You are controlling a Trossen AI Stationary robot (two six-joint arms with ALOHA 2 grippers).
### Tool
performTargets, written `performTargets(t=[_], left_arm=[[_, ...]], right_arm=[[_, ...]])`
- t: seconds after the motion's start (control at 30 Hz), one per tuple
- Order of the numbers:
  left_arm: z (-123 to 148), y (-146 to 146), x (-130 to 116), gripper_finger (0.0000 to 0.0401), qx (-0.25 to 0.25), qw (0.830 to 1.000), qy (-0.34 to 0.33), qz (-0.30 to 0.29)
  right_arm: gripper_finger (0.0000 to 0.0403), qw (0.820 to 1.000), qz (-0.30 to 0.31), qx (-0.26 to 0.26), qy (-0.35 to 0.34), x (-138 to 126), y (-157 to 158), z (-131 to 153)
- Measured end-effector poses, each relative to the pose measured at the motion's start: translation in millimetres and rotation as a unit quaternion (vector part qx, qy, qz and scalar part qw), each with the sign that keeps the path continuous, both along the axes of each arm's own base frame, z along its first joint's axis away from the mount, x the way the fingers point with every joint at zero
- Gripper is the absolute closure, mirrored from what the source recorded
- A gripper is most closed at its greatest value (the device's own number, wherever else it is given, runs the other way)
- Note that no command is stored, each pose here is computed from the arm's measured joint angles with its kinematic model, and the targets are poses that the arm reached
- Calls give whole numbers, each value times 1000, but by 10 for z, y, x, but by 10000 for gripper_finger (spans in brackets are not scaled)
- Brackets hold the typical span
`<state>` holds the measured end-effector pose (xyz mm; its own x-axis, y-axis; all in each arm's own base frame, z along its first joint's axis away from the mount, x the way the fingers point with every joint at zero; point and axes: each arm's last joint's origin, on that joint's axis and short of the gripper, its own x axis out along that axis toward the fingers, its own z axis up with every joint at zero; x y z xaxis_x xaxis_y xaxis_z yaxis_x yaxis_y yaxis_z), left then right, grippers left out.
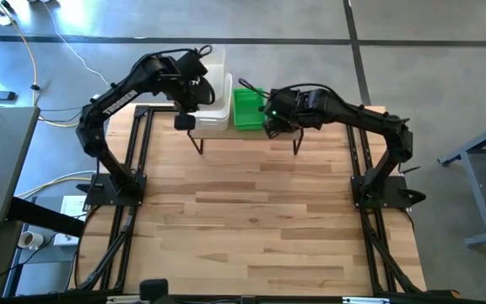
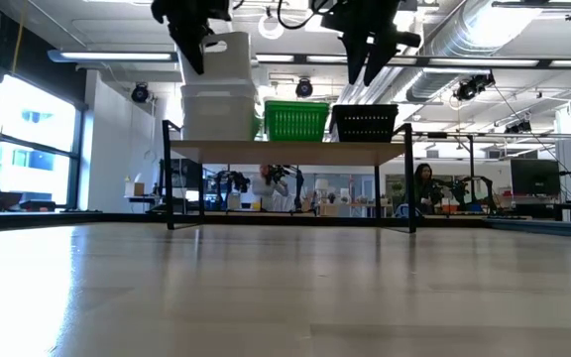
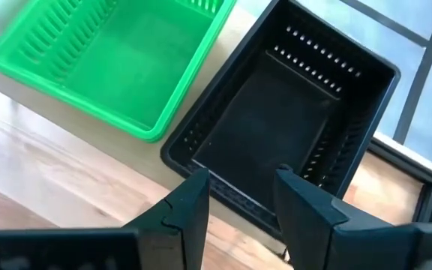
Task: Stack baskets on shelf by color
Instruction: Stack the white bin on top of the white bin
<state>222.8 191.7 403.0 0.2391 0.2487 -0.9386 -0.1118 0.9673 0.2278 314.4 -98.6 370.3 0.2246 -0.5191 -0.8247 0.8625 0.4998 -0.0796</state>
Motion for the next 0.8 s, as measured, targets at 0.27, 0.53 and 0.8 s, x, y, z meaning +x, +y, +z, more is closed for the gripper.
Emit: performTargets(t=[0.27, 0.53, 0.8], left_arm=[[-84, 20, 79, 401, -23, 1000, 8, 3], [-110, -45, 123, 401, -46, 999, 11, -1], [-112, -66, 128, 401, -50, 999, 14, 0]], right_arm=[[270, 999, 24, -11, 18, -17, -84, 4], [270, 999, 41, -18, 28, -26, -140, 9], [270, 998, 48, -19, 35, -36, -157, 7]])
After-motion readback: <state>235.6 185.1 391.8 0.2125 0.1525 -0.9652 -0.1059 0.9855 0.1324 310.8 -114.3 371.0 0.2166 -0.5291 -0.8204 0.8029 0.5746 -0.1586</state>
